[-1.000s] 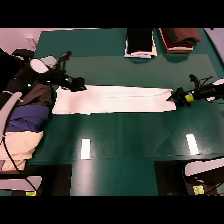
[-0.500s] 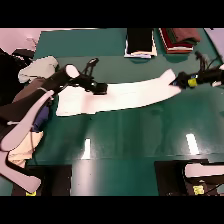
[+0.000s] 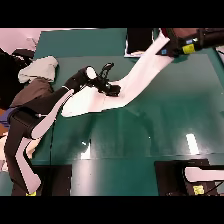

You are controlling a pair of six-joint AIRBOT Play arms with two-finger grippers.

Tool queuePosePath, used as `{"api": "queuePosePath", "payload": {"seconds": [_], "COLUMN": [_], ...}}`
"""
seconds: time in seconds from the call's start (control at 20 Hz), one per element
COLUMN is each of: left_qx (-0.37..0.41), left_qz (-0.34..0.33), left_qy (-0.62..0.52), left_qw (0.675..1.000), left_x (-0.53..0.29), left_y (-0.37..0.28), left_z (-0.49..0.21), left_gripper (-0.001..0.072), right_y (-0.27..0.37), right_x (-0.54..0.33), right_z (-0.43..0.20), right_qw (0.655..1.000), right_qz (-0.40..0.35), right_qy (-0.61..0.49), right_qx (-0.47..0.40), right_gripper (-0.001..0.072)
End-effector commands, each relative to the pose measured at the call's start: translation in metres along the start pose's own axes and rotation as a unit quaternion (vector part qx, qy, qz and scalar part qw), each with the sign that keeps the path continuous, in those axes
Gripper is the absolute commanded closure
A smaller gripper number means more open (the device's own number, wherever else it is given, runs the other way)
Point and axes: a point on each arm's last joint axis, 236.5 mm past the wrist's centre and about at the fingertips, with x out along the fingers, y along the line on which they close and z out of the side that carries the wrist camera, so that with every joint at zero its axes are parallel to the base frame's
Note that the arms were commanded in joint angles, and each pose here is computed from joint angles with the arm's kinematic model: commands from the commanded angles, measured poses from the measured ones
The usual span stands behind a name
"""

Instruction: Fold the shirts.

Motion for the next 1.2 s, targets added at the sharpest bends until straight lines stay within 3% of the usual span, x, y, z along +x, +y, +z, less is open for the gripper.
{"api": "queuePosePath", "payload": {"seconds": [0.0, 0.2, 0.35, 0.55, 0.75, 0.8, 0.9, 1.15], "left_qx": [-0.002, -0.003, -0.002, 0.025, 0.038, 0.036, 0.032, 0.029], "left_qz": [0.002, 0.003, 0.013, 0.083, 0.175, 0.187, 0.205, 0.21], "left_qy": [-0.006, -0.008, -0.051, -0.149, -0.279, -0.305, -0.34, -0.336], "left_qw": [1.0, 1.0, 0.999, 0.985, 0.943, 0.933, 0.917, 0.918], "left_x": [0.004, -0.005, -0.061, -0.213, -0.382, -0.414, -0.458, -0.472], "left_y": [0.001, 0.004, 0.017, 0.055, 0.075, 0.074, 0.073, 0.069], "left_z": [0.004, 0.007, 0.04, 0.09, 0.103, 0.1, 0.092, 0.079], "left_gripper": [0.0683, 0.0683, 0.0683, 0.0683, 0.0683, 0.0682, 0.0682, 0.0683], "right_y": [0.05, 0.086, 0.113, 0.158, 0.233, 0.241, 0.251, 0.23], "right_x": [0.017, 0.048, 0.07, 0.126, 0.216, 0.242, 0.28, 0.264], "right_z": [0.008, 0.008, 0.006, -0.01, -0.041, -0.046, -0.048, -0.035], "right_qw": [0.999, 0.996, 0.993, 0.988, 0.972, 0.972, 0.973, 0.973], "right_qz": [0.032, 0.061, 0.083, 0.12, 0.215, 0.218, 0.22, 0.215], "right_qy": [0.014, 0.033, 0.038, 0.048, 0.04, 0.025, -0.008, -0.006], "right_qx": [-0.03, -0.056, -0.07, -0.086, -0.085, -0.088, -0.073, -0.079], "right_gripper": [0.0699, 0.0699, 0.0699, 0.0698, 0.0694, 0.0622, 0.0306, 0.0288]}}
